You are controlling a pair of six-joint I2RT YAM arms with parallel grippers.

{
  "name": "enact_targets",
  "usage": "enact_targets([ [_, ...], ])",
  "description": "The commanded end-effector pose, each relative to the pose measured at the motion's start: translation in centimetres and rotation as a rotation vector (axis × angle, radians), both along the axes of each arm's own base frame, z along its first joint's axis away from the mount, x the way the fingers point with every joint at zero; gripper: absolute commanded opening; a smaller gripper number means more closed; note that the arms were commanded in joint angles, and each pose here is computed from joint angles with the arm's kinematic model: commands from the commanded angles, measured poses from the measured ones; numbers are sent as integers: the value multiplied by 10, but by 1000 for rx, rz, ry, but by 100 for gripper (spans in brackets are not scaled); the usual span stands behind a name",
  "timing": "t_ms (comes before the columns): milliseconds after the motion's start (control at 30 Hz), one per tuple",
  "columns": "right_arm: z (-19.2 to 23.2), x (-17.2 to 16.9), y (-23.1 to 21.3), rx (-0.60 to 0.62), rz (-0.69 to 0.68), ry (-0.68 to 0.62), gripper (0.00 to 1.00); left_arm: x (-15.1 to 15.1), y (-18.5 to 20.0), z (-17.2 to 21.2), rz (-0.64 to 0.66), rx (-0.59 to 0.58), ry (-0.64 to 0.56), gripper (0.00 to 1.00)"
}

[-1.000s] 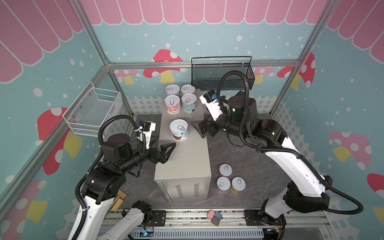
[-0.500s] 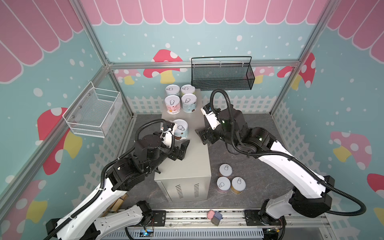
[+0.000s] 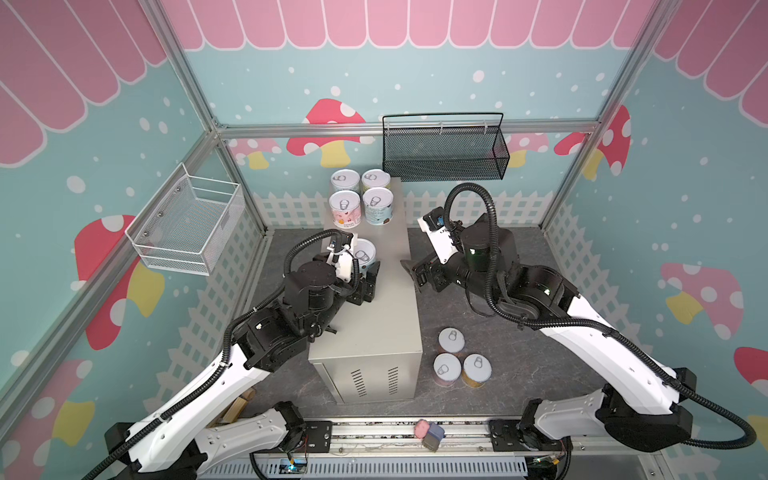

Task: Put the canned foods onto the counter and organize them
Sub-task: 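Release the can on the cabinet and withdraw the right gripper while left gripper approaches it, then grasp the light-blue can with the left gripper and push it toward the grouped cans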

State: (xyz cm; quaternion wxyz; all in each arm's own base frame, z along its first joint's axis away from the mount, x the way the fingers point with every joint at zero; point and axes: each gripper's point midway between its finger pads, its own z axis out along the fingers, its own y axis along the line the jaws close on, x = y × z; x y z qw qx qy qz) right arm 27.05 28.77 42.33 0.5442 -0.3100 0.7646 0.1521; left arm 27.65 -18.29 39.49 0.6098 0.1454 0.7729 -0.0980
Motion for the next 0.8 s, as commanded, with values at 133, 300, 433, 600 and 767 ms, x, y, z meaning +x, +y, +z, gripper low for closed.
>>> enact_targets([
  [133, 10, -7, -3, 21, 37, -53, 99, 7, 7, 4, 45, 39, -51, 84],
  [300, 10, -7, -2, 20, 44, -59, 99, 17, 10, 2, 10, 35, -35, 83],
  [433, 7, -5, 0, 13, 46, -62, 99, 22, 14, -1, -25, 45, -32, 83],
  [600, 7, -2, 3, 8, 46, -75, 99, 30, 15, -5, -112, 39, -14, 82],
  [767, 6, 2, 5, 6, 45, -84, 99, 43, 22, -4, -153, 12, 11, 82],
])
